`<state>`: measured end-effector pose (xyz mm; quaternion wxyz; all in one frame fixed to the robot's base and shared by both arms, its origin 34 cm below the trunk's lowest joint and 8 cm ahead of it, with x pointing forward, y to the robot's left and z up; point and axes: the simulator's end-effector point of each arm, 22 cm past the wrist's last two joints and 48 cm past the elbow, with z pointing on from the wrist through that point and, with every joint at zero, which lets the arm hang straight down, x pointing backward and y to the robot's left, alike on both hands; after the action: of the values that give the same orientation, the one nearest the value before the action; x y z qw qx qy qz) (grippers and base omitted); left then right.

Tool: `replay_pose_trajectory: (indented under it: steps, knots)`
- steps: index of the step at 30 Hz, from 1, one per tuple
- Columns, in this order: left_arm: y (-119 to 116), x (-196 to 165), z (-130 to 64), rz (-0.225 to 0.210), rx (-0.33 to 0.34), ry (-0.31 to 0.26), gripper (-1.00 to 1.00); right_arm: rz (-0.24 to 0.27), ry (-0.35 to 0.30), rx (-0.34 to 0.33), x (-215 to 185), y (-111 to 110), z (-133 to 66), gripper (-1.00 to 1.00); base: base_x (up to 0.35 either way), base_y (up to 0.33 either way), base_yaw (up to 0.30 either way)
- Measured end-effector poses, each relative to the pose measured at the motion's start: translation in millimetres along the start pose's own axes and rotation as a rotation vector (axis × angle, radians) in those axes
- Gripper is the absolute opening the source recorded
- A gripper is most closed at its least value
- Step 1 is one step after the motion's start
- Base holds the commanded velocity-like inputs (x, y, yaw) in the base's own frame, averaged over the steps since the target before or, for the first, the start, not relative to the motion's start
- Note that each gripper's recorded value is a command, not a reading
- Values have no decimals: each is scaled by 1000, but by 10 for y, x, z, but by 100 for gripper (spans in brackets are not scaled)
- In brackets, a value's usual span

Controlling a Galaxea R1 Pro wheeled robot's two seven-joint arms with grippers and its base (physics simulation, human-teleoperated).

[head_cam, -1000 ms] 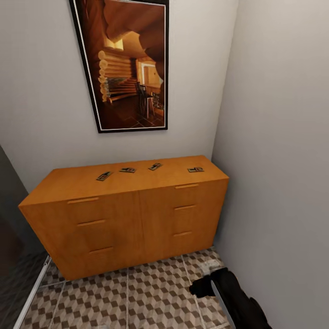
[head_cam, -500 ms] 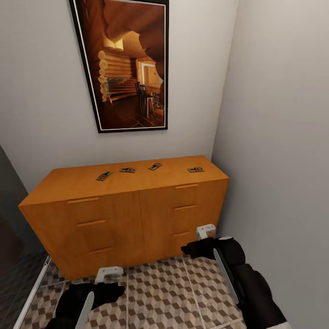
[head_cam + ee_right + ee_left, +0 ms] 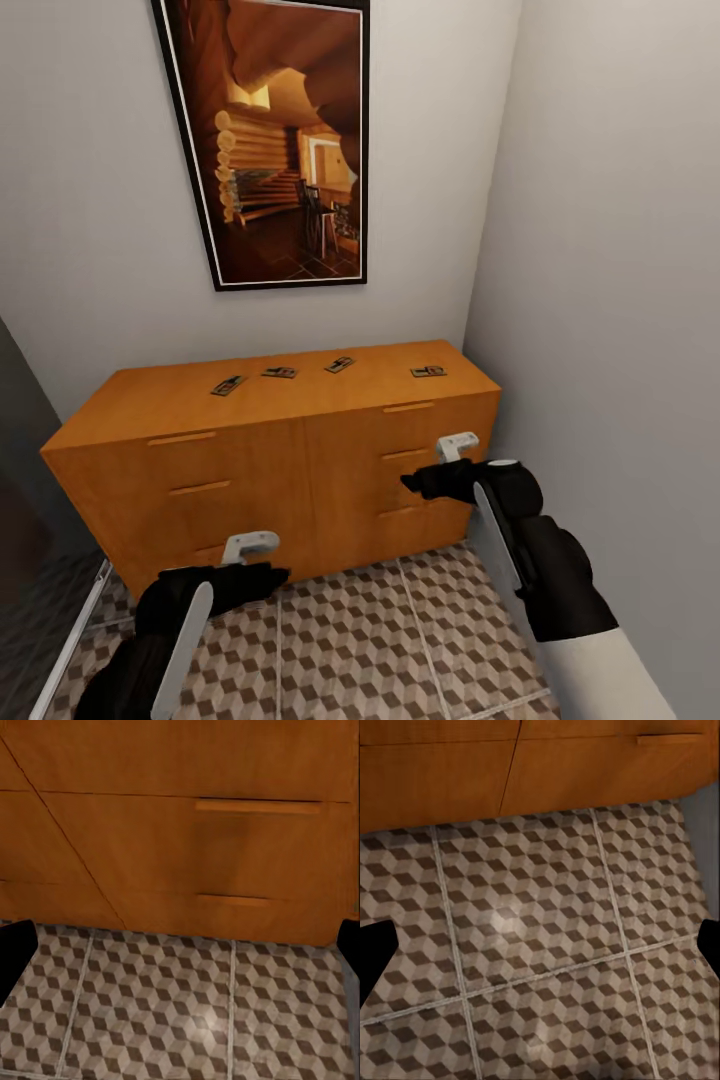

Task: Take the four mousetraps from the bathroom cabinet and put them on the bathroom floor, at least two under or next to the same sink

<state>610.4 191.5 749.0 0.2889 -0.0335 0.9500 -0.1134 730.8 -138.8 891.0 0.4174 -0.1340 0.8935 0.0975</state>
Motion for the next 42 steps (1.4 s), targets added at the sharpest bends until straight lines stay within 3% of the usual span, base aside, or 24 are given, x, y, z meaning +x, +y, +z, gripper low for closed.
replay_pose_trajectory:
  steps: [2,3,7,11,12,15,20,22,28,37,40,41,42]
  knots:
    - [-89,-99,-20,-20,50,-15,100,25,-39,-2,-222,-104,-60,100,0,0,0]
    - [-197,-189,-48,-43,109,-27,100,49,-77,-26,-430,-140,-122,100,0,0,0]
    - [-355,-335,-103,-69,192,-46,100,66,-154,-70,-887,-131,-256,100,0,0,0]
    - [-390,-417,-139,-74,223,-57,100,57,-221,-85,-1340,-141,-397,100,0,0,0]
    - [-398,-433,-146,-72,231,-57,100,48,-252,-84,-1651,-170,-465,100,0,0,0]
    - [-478,-400,-140,-53,244,-48,100,42,-275,-83,-2025,-219,-523,100,0,0,0]
    - [-688,-286,-120,1,269,-21,100,61,-262,-90,-2331,-299,-503,100,0,0,0]
    - [-824,-205,-110,36,286,-5,100,86,-251,-115,-2448,-297,-484,100,0,0,0]
    - [-1113,-95,-117,88,326,16,100,136,-224,-176,-2745,-249,-478,100,0,0,0]
    - [-1470,-397,-258,74,423,-27,100,187,-95,-104,-2832,-486,-314,100,0,0,0]
    - [-1747,-670,-434,55,526,-59,100,195,-71,-54,-2792,-601,-280,100,0,0,0]
    - [-1747,-673,-434,56,526,-59,100,195,-71,-54,-2792,-601,-279,100,0,0,0]
    - [-1922,-813,-558,48,592,-73,100,197,-65,-30,-2784,-653,-276,100,0,0,0]
